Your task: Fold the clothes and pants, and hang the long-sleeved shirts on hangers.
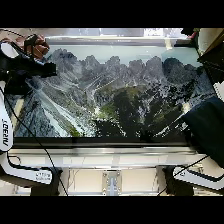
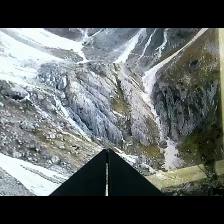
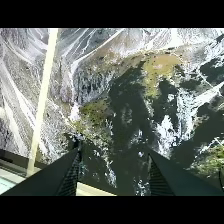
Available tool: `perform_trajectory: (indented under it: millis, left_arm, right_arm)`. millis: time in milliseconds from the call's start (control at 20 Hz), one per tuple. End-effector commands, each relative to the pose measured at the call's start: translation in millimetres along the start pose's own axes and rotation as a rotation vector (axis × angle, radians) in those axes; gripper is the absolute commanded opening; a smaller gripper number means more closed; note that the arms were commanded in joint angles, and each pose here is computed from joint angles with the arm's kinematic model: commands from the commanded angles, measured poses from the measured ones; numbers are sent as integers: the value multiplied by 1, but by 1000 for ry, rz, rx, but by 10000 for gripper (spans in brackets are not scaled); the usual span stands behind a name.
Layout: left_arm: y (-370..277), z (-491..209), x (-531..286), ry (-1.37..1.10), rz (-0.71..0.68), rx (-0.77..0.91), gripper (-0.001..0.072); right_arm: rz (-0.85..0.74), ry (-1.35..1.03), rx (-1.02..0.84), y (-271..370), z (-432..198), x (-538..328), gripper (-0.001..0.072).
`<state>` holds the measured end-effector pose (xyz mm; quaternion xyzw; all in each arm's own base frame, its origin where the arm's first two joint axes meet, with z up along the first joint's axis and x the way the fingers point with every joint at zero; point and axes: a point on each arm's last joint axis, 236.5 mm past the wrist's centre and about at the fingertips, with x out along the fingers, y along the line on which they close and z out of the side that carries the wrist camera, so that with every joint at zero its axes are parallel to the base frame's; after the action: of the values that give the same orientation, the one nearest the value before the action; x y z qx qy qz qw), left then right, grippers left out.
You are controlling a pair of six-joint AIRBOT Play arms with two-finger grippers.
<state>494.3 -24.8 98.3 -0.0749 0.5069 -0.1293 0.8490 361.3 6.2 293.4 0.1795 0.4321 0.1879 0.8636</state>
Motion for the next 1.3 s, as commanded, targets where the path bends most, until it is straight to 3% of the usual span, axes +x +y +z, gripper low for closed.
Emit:
perform_trajectory:
  millis: [0, 600, 750, 800, 850, 900, 1000, 1250]
  left_arm:
    - [0, 0, 0, 1, 0, 0, 23]
    - [-6, 1, 1, -4, -25, -27, 24]
    - [5, 25, 4, -100, 16, -22, 33]
    - [25, 38, 3, -157, 88, -15, 66]
    - [54, 53, -4, -231, 190, -54, 349]
    - [90, 66, -18, -309, 311, -128, 572]
    - [160, 73, -49, -430, 483, -297, 599]
    - [312, -23, -73, -408, 522, -946, 599]
  right_arm:
    - [0, 1, -1, 0, 0, 0, 447]
    - [1, 15, -1, 1, -3, 0, 447]
    - [-12, 12, 2, -2, -3, 0, 447]
    - [-21, 14, 4, -4, -3, 0, 447]
    - [-25, 15, 5, -6, -4, 0, 447]
    - [-26, 15, 5, -6, -4, 0, 447]
    - [-29, 14, 6, -6, -3, 0, 447]
    - [-90, 0, 19, -21, 0, -1, 447]
